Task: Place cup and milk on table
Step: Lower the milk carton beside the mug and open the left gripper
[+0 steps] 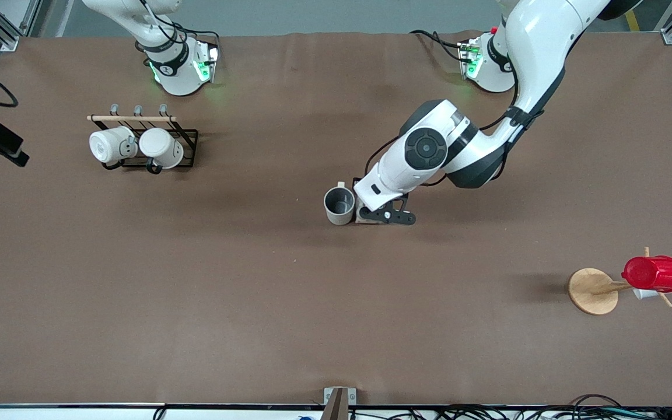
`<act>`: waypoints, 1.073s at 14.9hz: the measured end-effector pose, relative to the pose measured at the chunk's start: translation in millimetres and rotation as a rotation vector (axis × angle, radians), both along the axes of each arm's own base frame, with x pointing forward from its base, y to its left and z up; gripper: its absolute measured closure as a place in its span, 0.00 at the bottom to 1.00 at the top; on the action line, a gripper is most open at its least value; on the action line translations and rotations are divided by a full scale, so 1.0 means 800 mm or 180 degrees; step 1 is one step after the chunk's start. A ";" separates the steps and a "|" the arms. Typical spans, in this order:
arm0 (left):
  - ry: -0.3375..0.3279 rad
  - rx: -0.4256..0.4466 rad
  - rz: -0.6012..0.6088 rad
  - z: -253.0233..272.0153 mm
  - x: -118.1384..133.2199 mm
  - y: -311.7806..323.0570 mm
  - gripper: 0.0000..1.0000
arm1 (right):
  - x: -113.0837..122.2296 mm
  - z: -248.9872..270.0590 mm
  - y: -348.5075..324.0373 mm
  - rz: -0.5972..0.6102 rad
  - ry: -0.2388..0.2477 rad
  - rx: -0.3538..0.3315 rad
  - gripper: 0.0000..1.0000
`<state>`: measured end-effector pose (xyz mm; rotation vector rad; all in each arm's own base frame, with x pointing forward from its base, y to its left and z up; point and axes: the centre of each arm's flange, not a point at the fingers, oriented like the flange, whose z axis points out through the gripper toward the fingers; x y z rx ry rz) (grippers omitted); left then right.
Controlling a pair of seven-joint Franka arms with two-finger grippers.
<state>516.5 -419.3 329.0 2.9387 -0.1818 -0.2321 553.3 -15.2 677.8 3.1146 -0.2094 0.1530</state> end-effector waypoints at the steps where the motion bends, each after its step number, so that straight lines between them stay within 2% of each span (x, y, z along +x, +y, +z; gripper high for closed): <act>1: -0.0001 0.0015 -0.0003 0.000 -0.002 0.002 0.81 | 0.002 -0.004 0.001 0.0009 0.0022 0.0001 0.00; 7: 0.0004 0.0041 -0.0003 -0.002 -0.005 0.006 0.77 | 0.015 -0.034 0.002 0.0025 0.0173 0.0005 0.00; 13: 0.0012 0.0047 -0.0010 -0.004 -0.006 0.006 0.76 | 0.015 -0.037 0.003 0.0140 0.0197 -0.0002 0.00; 16: 0.0011 0.0046 -0.0012 -0.003 -0.007 0.006 0.53 | 0.015 -0.037 0.003 0.0146 0.0201 -0.0003 0.00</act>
